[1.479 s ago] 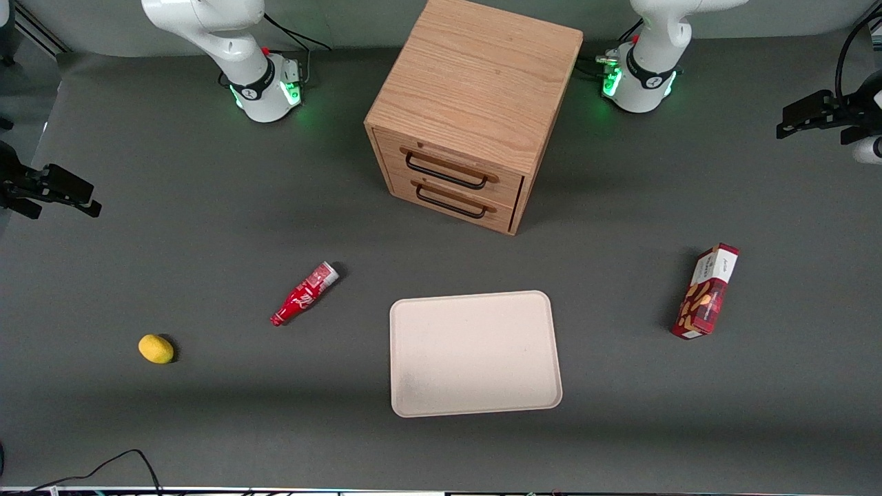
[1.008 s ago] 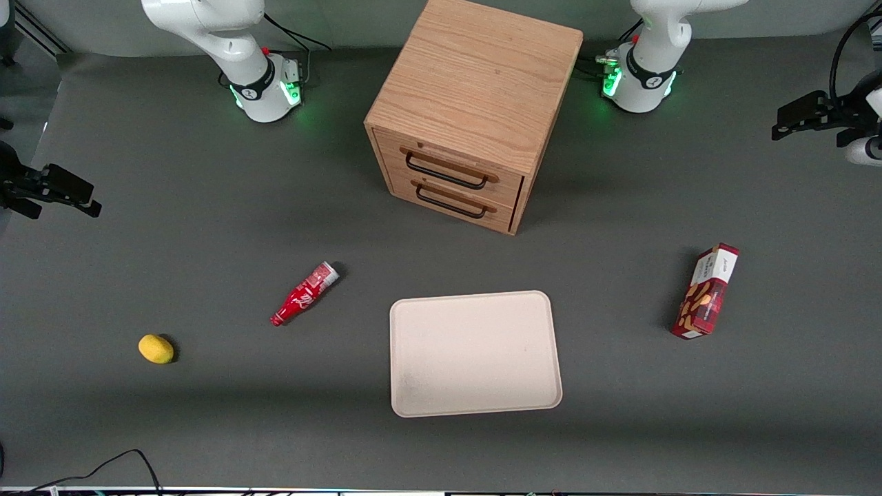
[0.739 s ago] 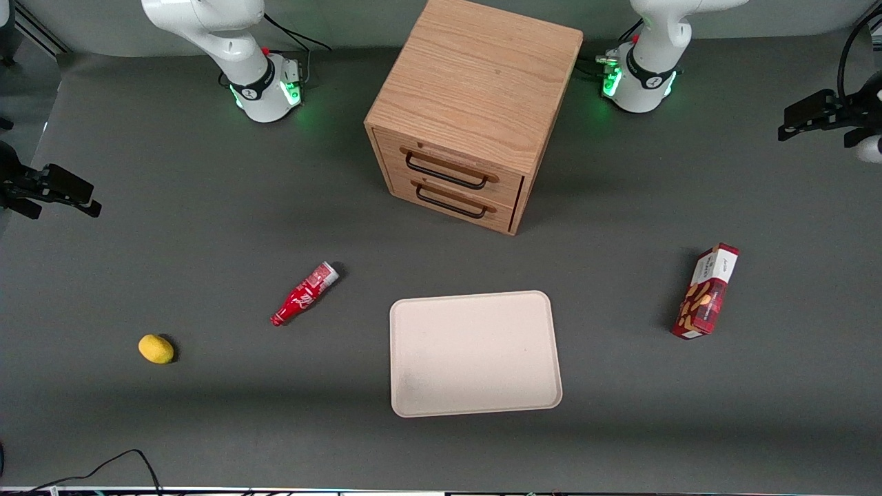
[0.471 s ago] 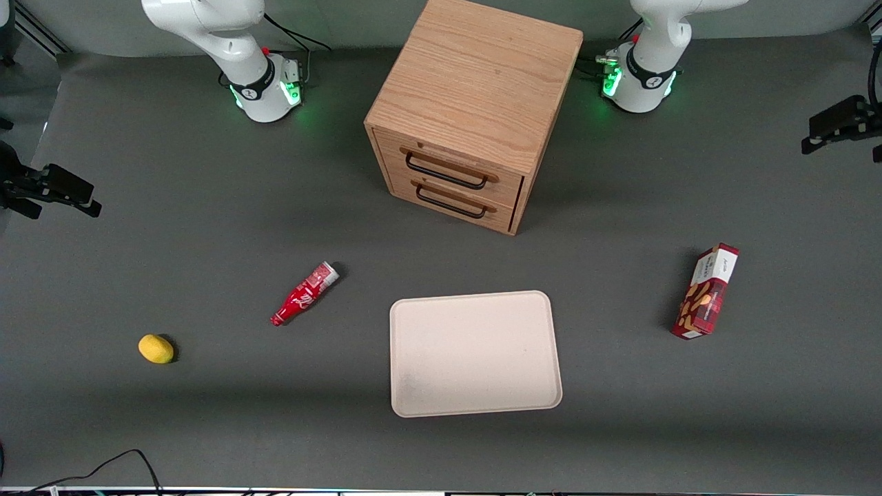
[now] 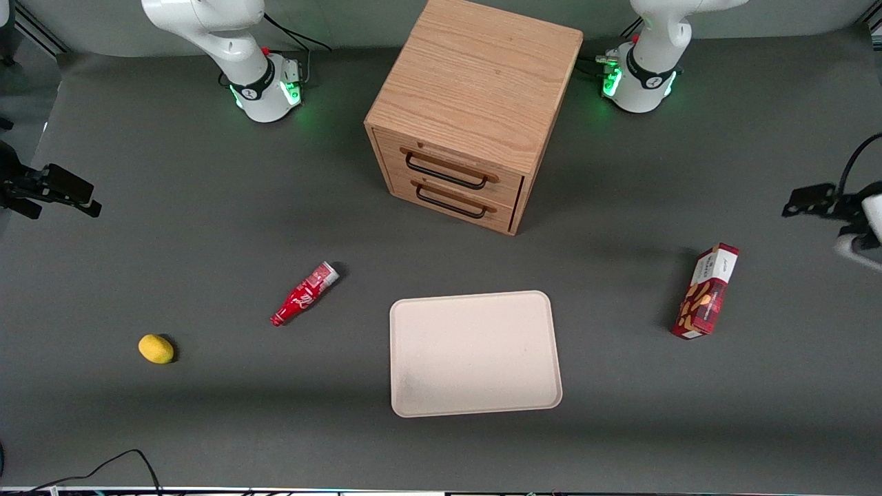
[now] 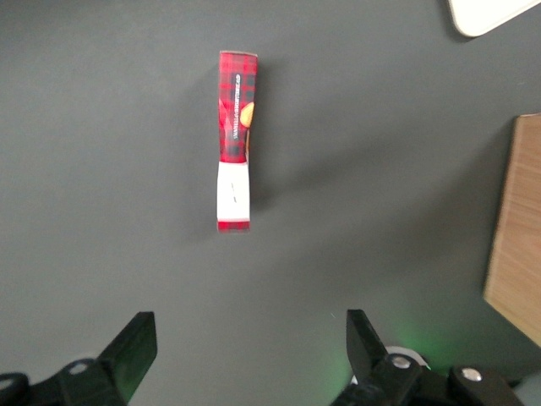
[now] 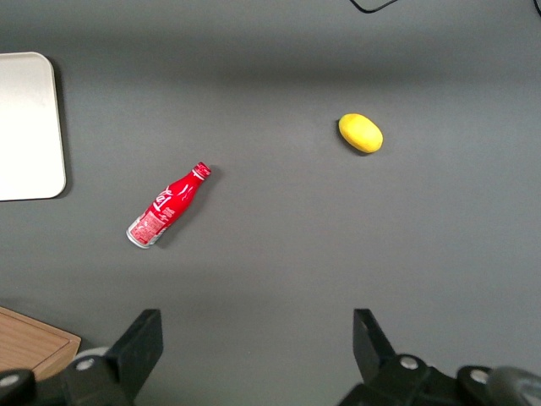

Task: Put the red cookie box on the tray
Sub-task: 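Lower the open left gripper over the cookie box and close it, then lift the cookie box with the left gripper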

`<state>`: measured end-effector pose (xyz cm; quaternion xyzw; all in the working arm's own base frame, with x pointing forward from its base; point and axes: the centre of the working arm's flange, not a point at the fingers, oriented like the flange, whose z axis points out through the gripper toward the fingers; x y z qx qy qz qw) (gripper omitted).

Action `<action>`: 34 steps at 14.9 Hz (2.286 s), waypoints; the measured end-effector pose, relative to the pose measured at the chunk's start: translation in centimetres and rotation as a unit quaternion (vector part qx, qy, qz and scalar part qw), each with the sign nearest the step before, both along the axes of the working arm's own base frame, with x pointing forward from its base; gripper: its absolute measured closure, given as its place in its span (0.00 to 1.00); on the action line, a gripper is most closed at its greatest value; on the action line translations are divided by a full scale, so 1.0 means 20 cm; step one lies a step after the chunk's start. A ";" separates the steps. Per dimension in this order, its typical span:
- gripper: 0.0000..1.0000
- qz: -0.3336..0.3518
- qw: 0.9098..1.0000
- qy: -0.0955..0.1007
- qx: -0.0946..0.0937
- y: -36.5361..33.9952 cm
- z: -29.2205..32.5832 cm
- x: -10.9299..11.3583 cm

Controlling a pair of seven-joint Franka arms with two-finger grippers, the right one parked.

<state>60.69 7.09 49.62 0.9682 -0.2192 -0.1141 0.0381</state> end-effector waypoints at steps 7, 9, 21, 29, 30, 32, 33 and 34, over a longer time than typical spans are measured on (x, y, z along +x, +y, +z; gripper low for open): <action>0.00 -0.032 0.999 -0.039 -0.006 -0.01 -0.75 -0.09; 0.00 -0.037 0.998 -0.052 -0.005 -0.01 -0.88 -0.13; 0.24 -0.009 0.994 -0.112 -0.016 -0.04 -1.40 -0.13; 0.75 -0.005 0.993 -0.117 -0.017 -0.04 -1.38 -0.11; 0.75 -0.004 0.993 -0.116 -0.019 -0.04 -1.34 -0.10; 0.75 -0.002 0.994 -0.103 -0.029 -0.04 -1.20 -0.05; 0.75 -0.001 0.995 -0.098 -0.035 -0.04 -1.07 -0.02; 0.75 0.001 0.995 -0.093 -0.041 -0.03 -0.93 0.01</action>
